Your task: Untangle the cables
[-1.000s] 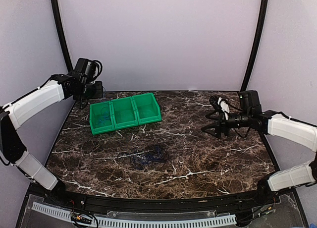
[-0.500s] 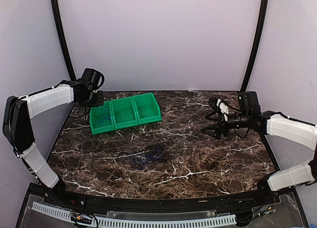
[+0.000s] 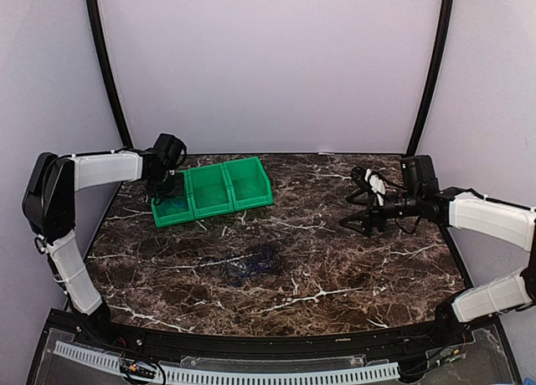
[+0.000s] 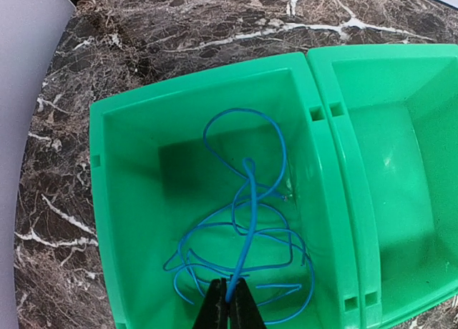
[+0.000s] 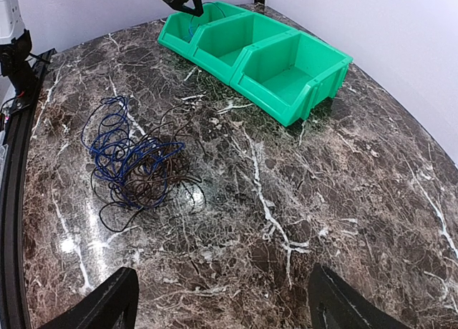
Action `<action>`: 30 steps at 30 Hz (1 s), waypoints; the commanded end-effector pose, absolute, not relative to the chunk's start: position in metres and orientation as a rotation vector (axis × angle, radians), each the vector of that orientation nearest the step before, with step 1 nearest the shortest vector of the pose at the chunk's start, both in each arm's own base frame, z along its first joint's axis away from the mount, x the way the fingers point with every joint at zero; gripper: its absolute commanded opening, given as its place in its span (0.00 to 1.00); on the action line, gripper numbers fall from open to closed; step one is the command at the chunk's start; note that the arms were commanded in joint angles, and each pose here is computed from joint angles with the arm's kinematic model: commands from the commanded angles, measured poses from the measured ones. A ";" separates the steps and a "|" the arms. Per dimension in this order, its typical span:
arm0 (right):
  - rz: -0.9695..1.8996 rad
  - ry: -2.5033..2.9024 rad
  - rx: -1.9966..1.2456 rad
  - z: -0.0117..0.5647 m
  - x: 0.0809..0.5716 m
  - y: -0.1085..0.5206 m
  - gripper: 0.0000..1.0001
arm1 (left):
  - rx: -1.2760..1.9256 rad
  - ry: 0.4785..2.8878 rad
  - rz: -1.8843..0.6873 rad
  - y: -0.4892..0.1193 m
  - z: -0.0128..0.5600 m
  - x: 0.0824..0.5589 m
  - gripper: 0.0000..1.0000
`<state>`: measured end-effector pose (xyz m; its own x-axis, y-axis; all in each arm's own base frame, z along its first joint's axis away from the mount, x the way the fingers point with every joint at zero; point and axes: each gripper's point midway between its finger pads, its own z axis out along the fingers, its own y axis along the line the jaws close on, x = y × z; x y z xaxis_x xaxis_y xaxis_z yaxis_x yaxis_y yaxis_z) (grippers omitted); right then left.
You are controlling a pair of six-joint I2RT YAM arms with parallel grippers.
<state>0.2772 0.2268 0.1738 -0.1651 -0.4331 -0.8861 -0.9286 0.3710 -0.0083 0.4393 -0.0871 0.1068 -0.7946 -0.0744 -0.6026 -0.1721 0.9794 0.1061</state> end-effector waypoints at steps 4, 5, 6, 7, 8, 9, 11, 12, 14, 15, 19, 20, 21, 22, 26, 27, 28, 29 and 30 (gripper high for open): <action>0.712 1.752 -1.214 0.171 0.282 0.227 0.84 | -0.181 2.516 0.188 -0.088 0.094 0.438 0.00; 0.713 1.755 -1.216 0.170 0.282 0.228 0.84 | -0.180 2.520 0.185 -0.088 0.092 0.437 0.00; 0.713 1.754 -1.217 0.171 0.282 0.228 0.84 | -0.180 2.523 0.185 -0.088 0.091 0.437 0.00; 0.714 1.754 -1.217 0.171 0.282 0.228 0.84 | -0.182 2.524 0.185 -0.088 0.090 0.437 0.00; 0.717 1.753 -1.218 0.171 0.282 0.228 0.84 | -0.182 2.528 0.184 -0.088 0.088 0.437 0.00; 0.716 1.752 -1.218 0.171 0.281 0.228 0.84 | -0.182 2.529 0.184 -0.088 0.088 0.436 0.00; 0.715 1.752 -1.220 0.170 0.281 0.228 0.84 | -0.183 2.530 0.181 -0.088 0.086 0.437 0.00; 0.713 1.753 -1.220 0.170 0.282 0.228 0.84 | -0.182 2.534 0.180 -0.088 0.085 0.437 0.00; 0.712 1.757 -1.221 0.169 0.282 0.228 0.84 | -0.175 2.550 0.156 -0.092 0.086 0.437 0.00; 0.710 1.757 -1.220 0.169 0.282 0.228 0.84 | -0.171 2.560 0.149 -0.093 0.094 0.436 0.00; 0.713 1.757 -1.223 0.168 0.282 0.228 0.84 | -0.152 2.521 0.131 -0.092 0.125 0.432 0.17; 0.715 1.757 -1.223 0.168 0.282 0.228 0.84 | -0.150 2.519 0.142 -0.090 0.129 0.431 0.22; 0.718 1.760 -1.225 0.167 0.283 0.229 0.84 | -0.151 2.505 0.140 -0.090 0.138 0.431 0.29; 0.718 1.763 -1.226 0.166 0.283 0.229 0.84 | -0.148 2.511 0.150 -0.088 0.143 0.428 0.30; 0.721 1.761 -1.226 0.168 0.283 0.229 0.84 | -0.136 2.508 0.136 -0.086 0.167 0.416 0.32; 0.720 1.760 -1.225 0.168 0.283 0.229 0.84 | -0.136 2.486 0.123 -0.085 0.178 0.413 0.33; 0.717 1.757 -1.225 0.168 0.283 0.229 0.84 | -0.128 2.488 0.123 -0.084 0.179 0.409 0.38; 0.712 1.756 -1.225 0.169 0.283 0.228 0.84 | -0.126 2.466 0.110 -0.084 0.189 0.406 0.41; 0.710 1.755 -1.225 0.169 0.283 0.228 0.84 | -0.113 2.466 0.107 -0.083 0.189 0.402 0.46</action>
<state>0.2786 0.2274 0.1584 -0.1859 -0.4578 -0.8694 -0.9326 0.3608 0.0094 0.4211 -0.0895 0.1514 -0.8051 -0.0648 -0.5896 -0.1283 0.9895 0.0663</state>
